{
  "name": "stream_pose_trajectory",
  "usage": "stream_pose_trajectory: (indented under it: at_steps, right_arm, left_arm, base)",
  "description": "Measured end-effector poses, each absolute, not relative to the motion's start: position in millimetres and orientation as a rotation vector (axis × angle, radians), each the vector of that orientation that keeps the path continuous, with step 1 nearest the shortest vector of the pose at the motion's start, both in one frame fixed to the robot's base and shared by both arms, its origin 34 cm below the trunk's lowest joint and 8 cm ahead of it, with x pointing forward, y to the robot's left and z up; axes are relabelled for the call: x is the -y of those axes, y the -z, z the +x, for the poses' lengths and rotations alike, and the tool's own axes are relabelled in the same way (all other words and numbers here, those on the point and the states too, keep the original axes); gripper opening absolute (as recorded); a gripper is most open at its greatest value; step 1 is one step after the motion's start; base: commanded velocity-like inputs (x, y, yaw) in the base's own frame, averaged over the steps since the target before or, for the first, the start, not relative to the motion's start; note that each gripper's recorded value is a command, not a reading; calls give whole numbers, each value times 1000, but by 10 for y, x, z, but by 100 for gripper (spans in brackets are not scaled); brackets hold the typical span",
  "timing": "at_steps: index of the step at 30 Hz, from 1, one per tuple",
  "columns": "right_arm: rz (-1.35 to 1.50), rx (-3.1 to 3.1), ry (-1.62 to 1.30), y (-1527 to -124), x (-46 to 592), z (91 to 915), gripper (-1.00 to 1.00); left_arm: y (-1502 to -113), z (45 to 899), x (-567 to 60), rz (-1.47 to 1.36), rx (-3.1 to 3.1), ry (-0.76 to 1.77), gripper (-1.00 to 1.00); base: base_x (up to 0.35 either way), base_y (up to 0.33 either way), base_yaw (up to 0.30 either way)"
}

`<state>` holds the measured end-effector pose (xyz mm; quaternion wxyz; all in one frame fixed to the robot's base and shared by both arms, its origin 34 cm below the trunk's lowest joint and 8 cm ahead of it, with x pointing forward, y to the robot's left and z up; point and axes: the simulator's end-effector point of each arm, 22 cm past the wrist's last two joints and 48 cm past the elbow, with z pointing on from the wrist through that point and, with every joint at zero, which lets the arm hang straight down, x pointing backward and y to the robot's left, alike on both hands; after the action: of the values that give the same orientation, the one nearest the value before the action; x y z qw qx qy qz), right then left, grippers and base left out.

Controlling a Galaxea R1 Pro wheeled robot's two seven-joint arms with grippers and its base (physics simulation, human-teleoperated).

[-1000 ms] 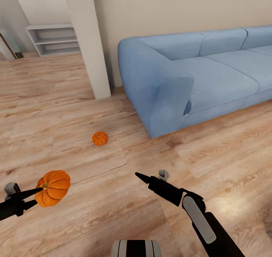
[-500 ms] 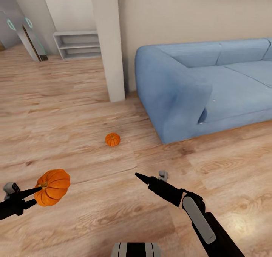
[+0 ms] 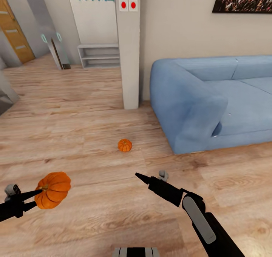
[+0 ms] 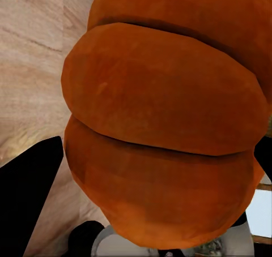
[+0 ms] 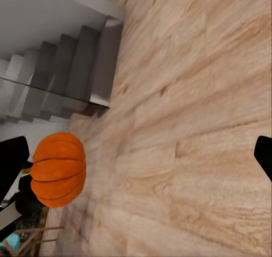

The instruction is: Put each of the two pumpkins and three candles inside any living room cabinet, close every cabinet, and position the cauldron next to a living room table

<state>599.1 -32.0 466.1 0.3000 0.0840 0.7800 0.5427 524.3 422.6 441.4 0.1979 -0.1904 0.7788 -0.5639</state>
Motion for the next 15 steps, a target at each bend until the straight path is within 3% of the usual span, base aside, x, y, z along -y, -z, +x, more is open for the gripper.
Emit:
stream_pose_trajectory:
  at_steps: [15]
  right_arm:
    - [178,-2027,-1425,-4960,318,6005,100]
  left_arm:
    - [-4615,5146,-4462,-480,-2234,1490,-100]
  base:
    - [0,0,230]
